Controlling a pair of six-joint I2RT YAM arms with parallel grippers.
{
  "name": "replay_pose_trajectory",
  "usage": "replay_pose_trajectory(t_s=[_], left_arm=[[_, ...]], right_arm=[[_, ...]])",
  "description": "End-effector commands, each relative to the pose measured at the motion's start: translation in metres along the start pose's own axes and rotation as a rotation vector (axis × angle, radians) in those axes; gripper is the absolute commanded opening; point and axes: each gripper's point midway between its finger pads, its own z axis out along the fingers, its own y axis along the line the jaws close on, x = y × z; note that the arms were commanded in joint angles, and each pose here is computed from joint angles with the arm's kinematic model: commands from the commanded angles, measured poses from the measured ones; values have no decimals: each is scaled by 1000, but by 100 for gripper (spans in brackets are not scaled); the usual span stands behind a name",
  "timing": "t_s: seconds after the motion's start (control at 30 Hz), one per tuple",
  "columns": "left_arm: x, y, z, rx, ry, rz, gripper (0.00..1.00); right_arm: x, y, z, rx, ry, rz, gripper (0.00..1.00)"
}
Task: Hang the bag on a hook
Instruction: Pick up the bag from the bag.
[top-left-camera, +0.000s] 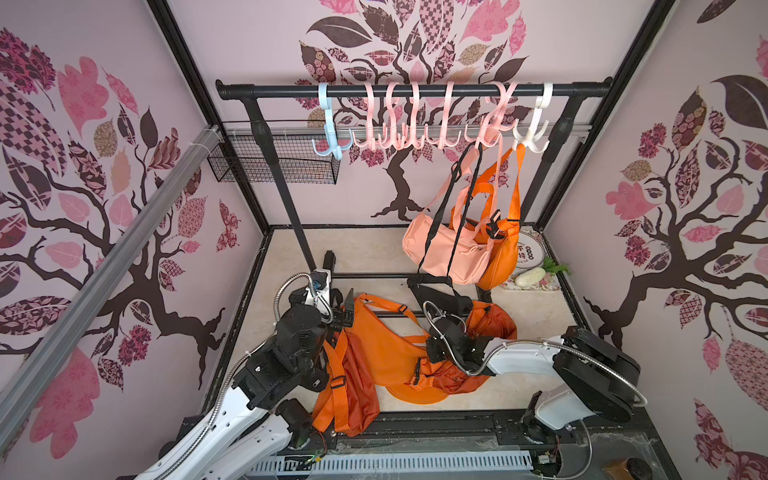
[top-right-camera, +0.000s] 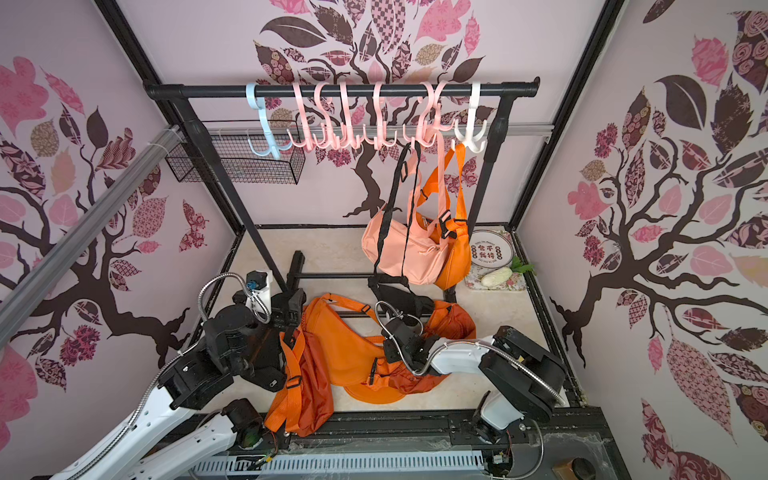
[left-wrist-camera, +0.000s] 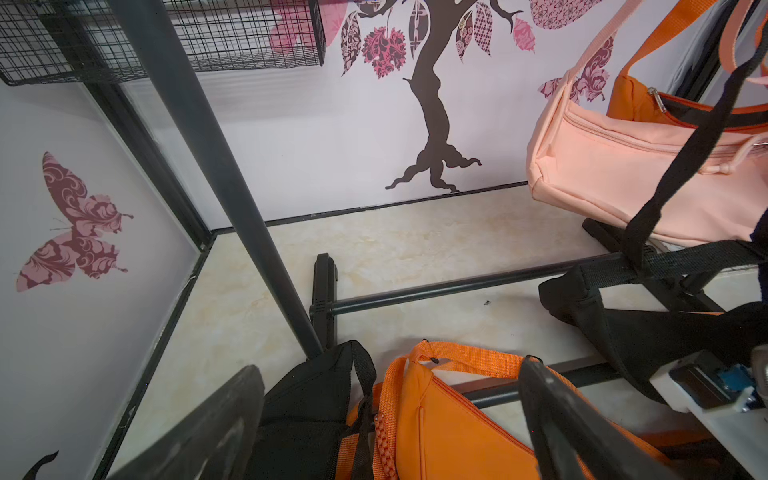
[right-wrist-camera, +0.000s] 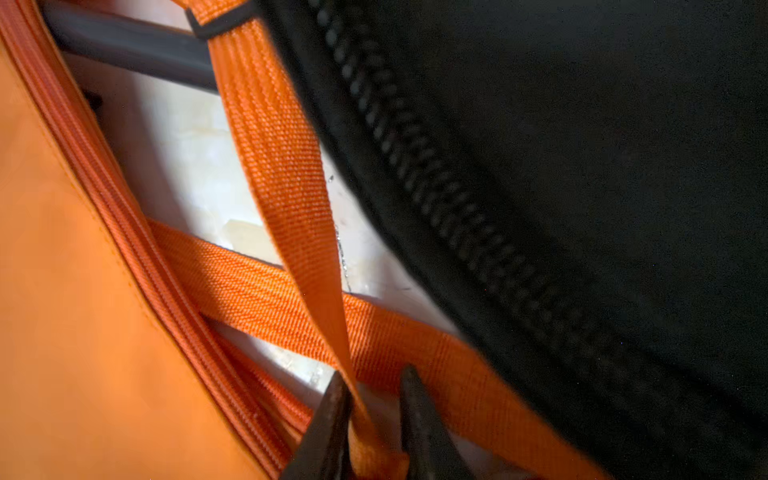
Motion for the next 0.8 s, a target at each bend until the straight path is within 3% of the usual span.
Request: replay_pose_trajectory(t_s=[0.0,0.2,0.57,0.77], left_arm=[[8,-4,3,14,6,3,98],[8,-16,2,88,5,14,98],[-7,-81,-21,467,-10,138,98],[-2,-113,-30,564,-1,269,98]], right_arm=[[-18,2,-8,12,-46,-6,13],[-65,19,-58,-72,-178,-28,0],[-147,71,-176,-346,-413,-141,0],[-175,91,-233,-465,-480,-185,0]])
